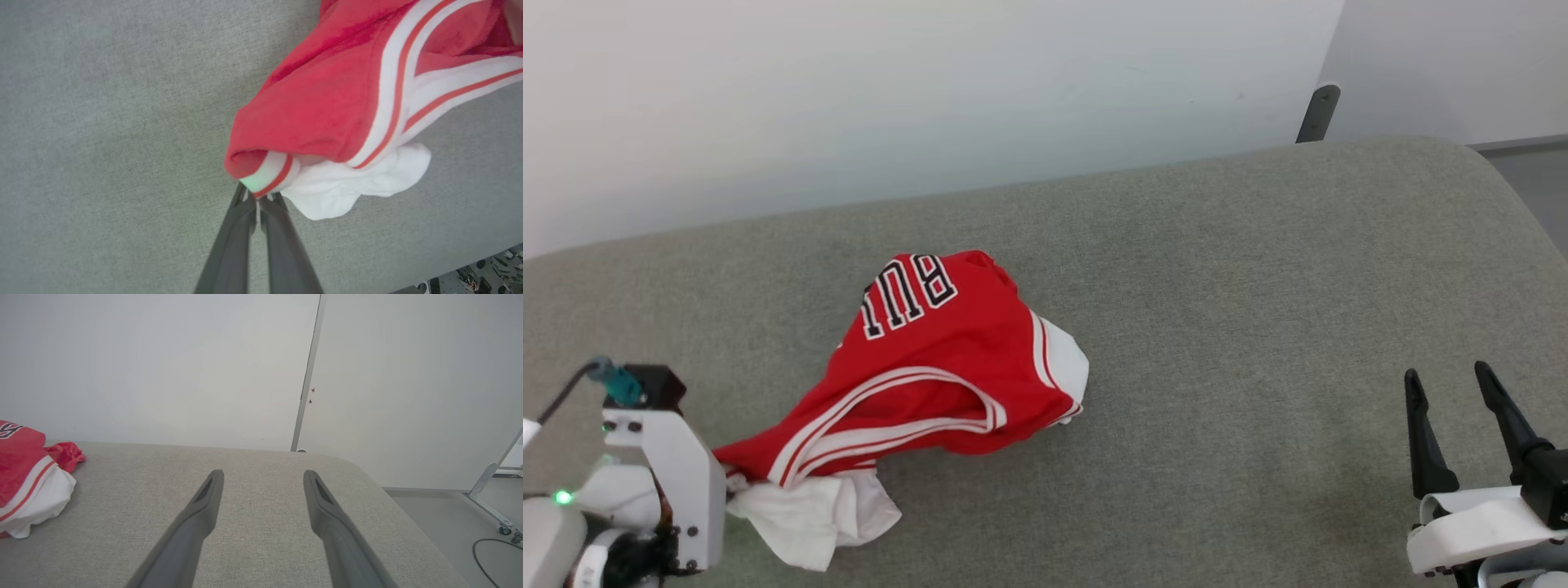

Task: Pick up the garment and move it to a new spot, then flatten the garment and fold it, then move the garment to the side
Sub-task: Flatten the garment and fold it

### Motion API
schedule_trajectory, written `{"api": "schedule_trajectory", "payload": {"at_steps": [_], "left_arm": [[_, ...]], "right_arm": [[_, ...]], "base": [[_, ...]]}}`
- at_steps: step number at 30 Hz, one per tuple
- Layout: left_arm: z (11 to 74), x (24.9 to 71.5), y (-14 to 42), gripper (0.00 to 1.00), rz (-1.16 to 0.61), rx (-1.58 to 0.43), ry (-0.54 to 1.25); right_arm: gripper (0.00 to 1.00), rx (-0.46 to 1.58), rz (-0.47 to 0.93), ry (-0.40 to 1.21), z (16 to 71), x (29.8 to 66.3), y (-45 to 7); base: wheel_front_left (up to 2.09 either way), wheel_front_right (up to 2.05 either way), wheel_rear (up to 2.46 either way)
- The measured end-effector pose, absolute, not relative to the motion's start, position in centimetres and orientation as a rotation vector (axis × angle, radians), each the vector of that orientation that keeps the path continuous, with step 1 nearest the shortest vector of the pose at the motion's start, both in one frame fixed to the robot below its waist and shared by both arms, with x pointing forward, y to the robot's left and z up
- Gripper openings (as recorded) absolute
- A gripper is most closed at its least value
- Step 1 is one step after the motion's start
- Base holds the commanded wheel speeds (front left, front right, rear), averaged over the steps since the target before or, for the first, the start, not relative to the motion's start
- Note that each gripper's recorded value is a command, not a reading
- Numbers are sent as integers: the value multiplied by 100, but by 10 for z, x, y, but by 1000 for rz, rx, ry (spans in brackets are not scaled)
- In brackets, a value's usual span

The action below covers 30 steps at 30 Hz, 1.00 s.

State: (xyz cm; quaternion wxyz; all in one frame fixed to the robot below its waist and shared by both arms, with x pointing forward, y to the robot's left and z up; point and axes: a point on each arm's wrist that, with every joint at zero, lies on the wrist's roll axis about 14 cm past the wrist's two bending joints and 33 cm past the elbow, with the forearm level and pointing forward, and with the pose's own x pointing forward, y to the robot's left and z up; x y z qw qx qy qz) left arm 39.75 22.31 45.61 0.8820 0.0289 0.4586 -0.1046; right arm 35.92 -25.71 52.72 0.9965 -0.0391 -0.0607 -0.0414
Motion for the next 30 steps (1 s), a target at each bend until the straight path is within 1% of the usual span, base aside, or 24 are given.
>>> {"api": "schedule_trajectory", "payload": {"at_steps": [4,5,6,7,8,9,16,23,30], "left_arm": [[440,393,225,0,-201,28,978],[437,393,223,2,-200,15,981],[435,393,223,32,-197,8,980],[435,394,223,49,-196,6,975],[435,396,223,83,-194,1,969],[437,397,222,100,-194,-3,962],[454,403,215,100,-193,-28,926],[473,406,215,100,-201,40,866],[460,403,227,100,-171,97,901]], "right_arm": [[100,-76,-77,-114,525,358,-255],[100,-76,-76,-113,524,358,-255],[100,-75,-75,-112,524,358,-255],[100,-76,-74,-112,524,357,-255],[100,-76,-74,-112,524,357,-254],[100,-76,-73,-113,524,357,-254],[100,-80,-75,-115,525,356,-257],[100,-76,-65,-120,526,358,-253],[100,-76,-62,-116,525,358,-252]], "base": [[0,0,0],[0,0,0],[0,0,0],[0,0,0],[0,0,0],[0,0,0],[0,0,0],[0,0,0],[0,0,0]]}}
